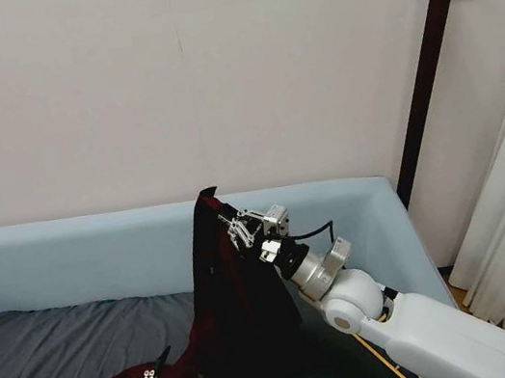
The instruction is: Pick up the clothes from the sofa and hang them on the clothes hanger.
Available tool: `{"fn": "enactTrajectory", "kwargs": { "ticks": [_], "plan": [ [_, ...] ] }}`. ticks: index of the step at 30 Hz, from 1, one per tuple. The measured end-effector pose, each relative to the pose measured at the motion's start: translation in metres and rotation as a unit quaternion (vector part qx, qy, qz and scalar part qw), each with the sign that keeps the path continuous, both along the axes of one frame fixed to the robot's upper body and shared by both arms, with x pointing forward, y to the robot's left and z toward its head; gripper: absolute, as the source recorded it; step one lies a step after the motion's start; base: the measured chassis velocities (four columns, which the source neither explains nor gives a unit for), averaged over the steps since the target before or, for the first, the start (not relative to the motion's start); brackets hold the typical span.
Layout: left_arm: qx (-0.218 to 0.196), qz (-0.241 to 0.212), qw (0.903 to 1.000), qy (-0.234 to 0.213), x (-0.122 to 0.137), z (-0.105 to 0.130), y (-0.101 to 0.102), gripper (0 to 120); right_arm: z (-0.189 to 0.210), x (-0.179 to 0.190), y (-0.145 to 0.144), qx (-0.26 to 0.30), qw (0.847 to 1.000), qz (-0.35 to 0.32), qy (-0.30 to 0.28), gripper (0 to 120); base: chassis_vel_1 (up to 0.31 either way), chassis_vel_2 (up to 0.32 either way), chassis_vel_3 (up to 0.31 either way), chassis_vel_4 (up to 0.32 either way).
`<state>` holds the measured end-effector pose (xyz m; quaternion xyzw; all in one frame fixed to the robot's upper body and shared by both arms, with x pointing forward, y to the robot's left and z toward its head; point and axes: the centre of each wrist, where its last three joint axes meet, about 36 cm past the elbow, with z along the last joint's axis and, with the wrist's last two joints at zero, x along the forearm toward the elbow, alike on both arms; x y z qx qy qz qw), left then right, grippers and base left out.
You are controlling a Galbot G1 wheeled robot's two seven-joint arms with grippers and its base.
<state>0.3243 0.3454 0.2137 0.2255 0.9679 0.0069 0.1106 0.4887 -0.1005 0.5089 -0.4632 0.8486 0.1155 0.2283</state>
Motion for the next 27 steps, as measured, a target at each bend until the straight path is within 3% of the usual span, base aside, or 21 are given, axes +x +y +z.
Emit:
{"fn": "enactTrajectory", "kwargs": {
  "ticks": [12, 27],
  "plan": [
    [-0.022, 0.01, 0.9997, -0.012, 0.002, 0.001, -0.029, 96, -0.001, -0.003, -0.004, -0.001, 1.0, -0.002, 0.002, 0, 0.0, 0.0, 0.0, 0.0],
    [-0.029, 0.002, 0.9995, -0.008, -0.001, -0.007, -0.039, 39, 0.0, -0.001, -0.008, -0.002, 1.0, -0.007, 0.001, 0, 0.0, 0.0, 0.0, 0.0]
  ]
}}
